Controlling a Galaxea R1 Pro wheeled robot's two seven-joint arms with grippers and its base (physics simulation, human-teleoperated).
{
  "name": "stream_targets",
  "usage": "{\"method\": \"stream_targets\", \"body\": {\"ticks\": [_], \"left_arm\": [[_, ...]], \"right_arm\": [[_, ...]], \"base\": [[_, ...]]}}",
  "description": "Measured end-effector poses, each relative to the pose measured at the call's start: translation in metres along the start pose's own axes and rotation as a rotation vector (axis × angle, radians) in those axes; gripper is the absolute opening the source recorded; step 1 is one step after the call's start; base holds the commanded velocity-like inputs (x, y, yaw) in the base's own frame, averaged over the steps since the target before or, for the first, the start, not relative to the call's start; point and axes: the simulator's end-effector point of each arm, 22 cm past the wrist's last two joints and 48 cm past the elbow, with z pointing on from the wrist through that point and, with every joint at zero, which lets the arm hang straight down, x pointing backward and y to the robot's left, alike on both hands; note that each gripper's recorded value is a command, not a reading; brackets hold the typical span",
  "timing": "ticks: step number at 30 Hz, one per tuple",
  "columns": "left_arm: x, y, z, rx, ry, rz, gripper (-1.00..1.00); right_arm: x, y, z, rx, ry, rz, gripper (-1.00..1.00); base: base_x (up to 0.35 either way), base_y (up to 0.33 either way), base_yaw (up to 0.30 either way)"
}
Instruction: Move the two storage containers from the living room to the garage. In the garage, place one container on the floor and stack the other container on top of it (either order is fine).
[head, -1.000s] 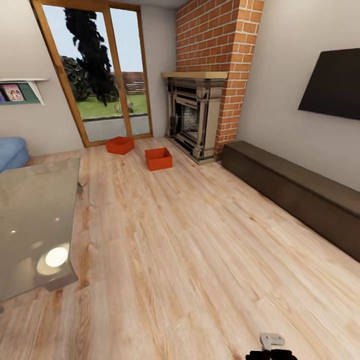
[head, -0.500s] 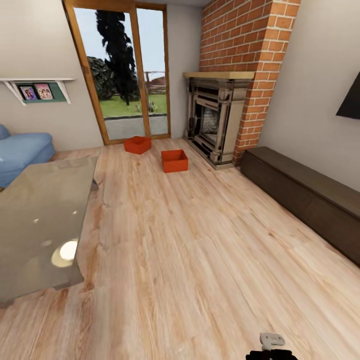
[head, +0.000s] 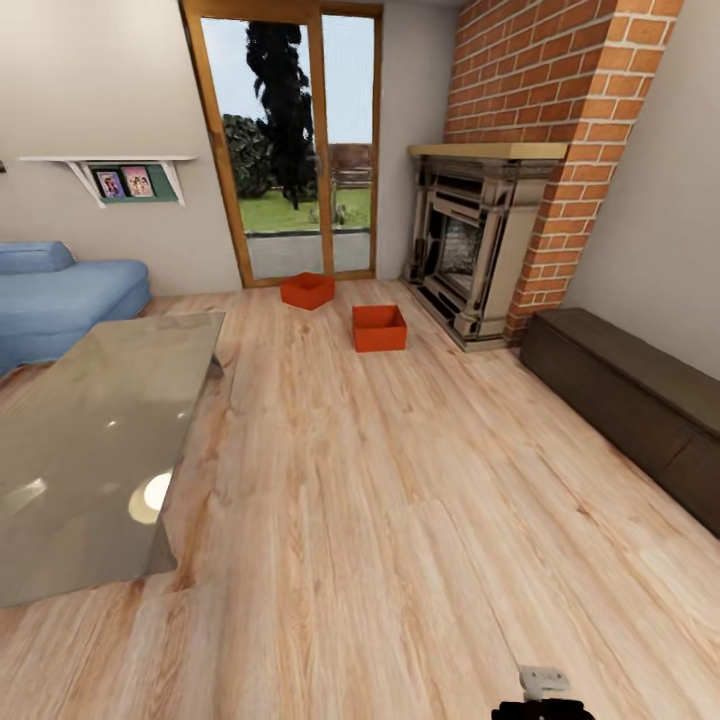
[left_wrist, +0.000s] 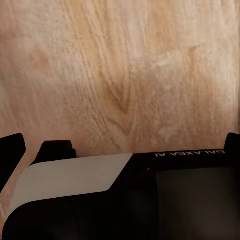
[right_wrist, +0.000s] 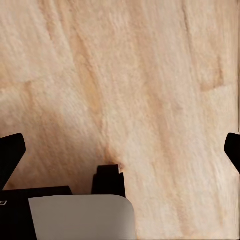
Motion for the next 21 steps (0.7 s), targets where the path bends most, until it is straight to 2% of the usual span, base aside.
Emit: {"method": "stream_targets", "body": {"ticks": [21], "left_arm": [[0.0000,-0.0002,0.0000,0.000,0.000,-0.001,1.00]], "right_arm": [[0.0005,0.0000,0.0001,0.000,0.001,0.000,1.00]], "base": [[0.291,-0.164,0.008]]}}
